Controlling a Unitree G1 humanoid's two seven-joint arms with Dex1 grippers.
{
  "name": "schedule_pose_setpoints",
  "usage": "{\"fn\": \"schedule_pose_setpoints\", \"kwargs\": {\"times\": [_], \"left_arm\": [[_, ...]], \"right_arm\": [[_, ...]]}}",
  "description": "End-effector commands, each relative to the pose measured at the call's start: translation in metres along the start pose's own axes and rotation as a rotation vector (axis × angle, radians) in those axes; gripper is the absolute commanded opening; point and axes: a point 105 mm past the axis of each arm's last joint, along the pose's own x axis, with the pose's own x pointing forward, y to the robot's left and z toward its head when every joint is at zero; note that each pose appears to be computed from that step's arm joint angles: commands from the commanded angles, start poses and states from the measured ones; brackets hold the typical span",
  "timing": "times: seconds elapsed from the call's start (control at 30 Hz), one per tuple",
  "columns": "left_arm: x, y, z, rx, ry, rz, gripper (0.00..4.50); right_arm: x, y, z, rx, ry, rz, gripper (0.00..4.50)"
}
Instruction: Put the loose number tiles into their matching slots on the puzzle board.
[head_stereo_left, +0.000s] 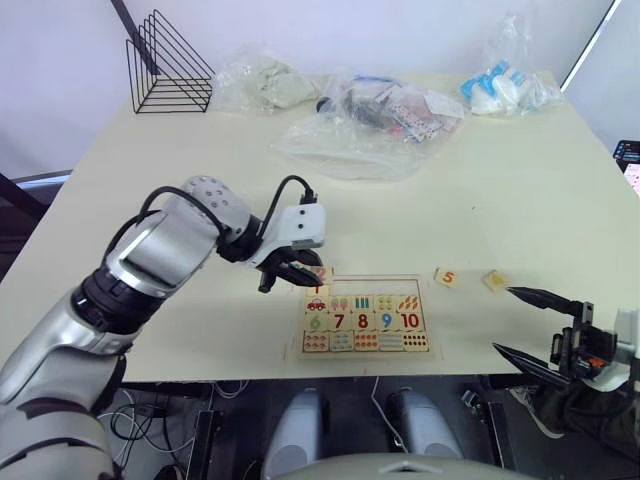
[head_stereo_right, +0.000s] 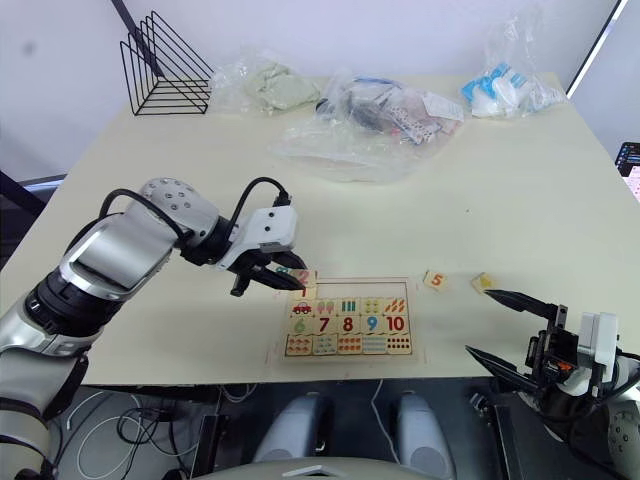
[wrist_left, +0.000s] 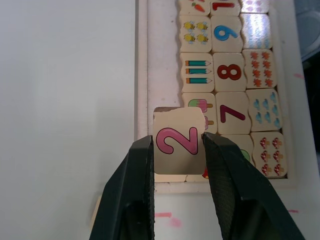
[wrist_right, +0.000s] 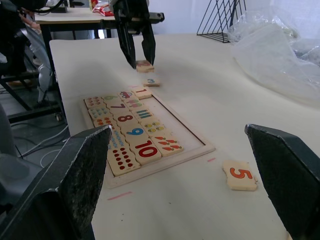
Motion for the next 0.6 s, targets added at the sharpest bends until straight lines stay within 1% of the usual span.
{"fn": "schedule_pose_setpoints", "kwargs": {"times": [0.03, 0.27, 0.4, 0.6], "left_arm": [[0.004, -0.002, 0.01, 0.033, 0.017, 0.0, 0.95], [0.018, 0.002, 0.015, 0.014, 0.054, 0.013, 0.95], [0.024, 0.004, 0.016, 0.031, 0.09, 0.019, 0.95], [0.029, 0.008, 0.013, 0.031, 0.113, 0.033, 0.95]], "right_arm": [[0.003, 0.003, 0.006, -0.017, -0.024, -0.005, 4.5], [0.003, 0.005, 0.007, -0.018, -0.025, -0.02, 4.5], [0.005, 0.005, 0.008, -0.021, -0.028, -0.022, 4.5], [0.006, 0.005, 0.01, -0.024, -0.03, -0.027, 4.5]]}}
